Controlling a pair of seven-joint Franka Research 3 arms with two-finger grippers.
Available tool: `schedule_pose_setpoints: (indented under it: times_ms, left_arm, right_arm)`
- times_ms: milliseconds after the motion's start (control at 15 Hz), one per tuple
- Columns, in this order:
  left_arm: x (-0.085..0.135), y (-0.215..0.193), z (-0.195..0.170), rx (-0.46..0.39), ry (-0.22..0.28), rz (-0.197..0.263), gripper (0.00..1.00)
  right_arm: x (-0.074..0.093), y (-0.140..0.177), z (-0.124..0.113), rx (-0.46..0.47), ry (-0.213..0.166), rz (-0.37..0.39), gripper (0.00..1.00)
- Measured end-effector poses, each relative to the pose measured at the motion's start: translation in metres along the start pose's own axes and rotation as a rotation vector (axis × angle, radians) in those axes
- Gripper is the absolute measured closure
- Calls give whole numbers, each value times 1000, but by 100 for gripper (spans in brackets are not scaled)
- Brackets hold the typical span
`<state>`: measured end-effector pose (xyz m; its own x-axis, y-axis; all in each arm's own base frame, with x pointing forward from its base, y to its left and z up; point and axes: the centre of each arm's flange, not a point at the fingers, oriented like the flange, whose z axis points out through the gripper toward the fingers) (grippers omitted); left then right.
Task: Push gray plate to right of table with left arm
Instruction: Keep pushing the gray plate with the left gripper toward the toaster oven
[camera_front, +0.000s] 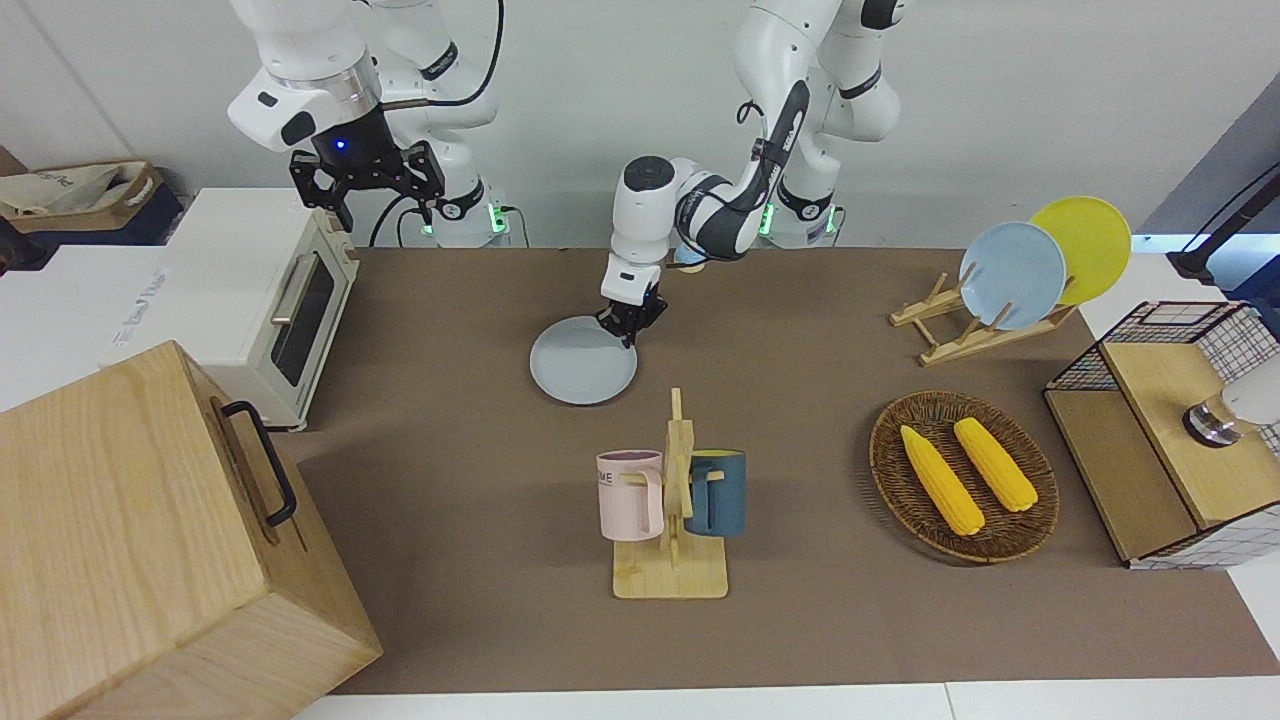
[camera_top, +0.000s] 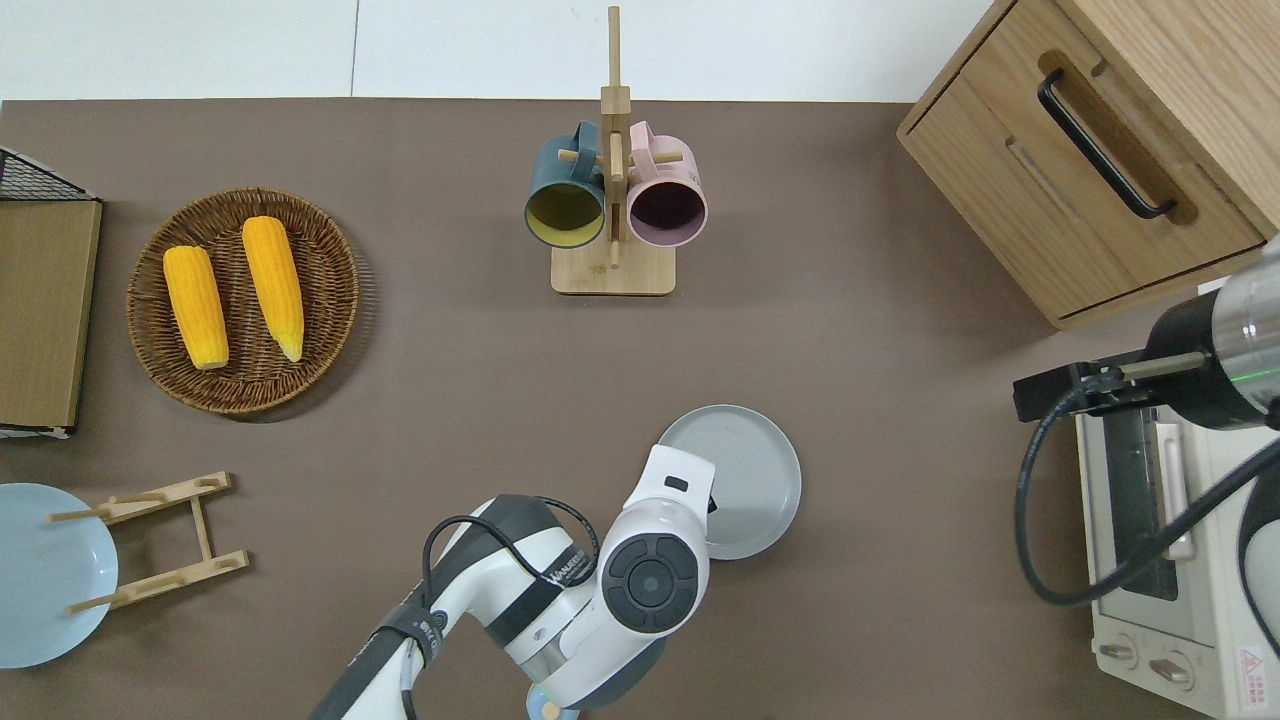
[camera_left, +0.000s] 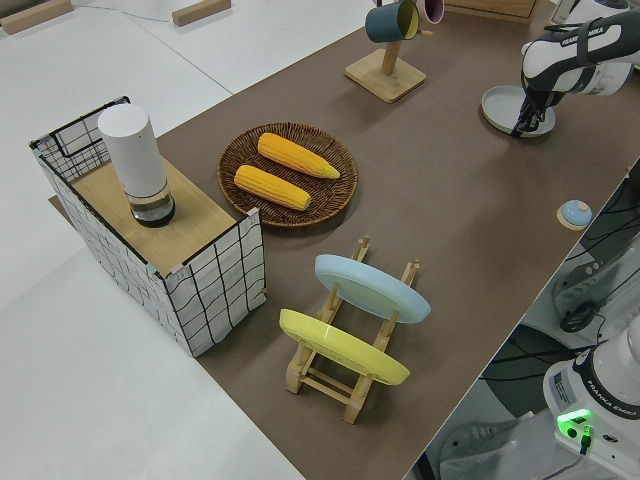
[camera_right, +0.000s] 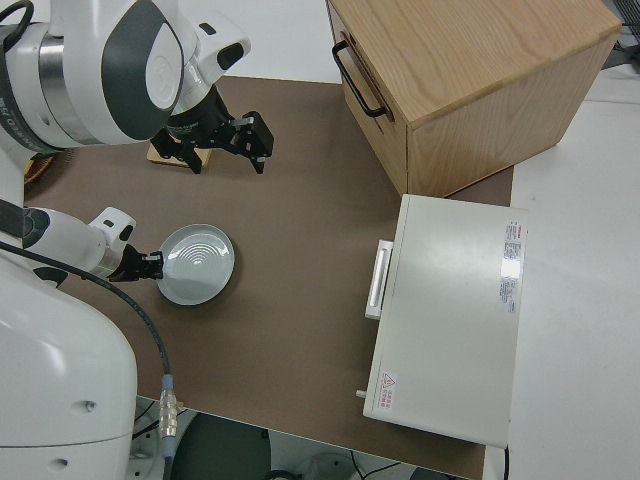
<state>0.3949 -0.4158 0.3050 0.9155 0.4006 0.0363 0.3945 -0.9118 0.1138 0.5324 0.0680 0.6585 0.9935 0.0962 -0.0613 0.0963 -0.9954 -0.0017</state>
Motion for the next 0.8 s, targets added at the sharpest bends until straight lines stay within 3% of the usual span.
schedule_pose_setpoints:
  times_ms: [800]
  left_arm:
    - [-28, 52, 6, -12, -1, -42, 97]
  right_arm:
    - [0, 0, 0, 0, 0, 0, 1]
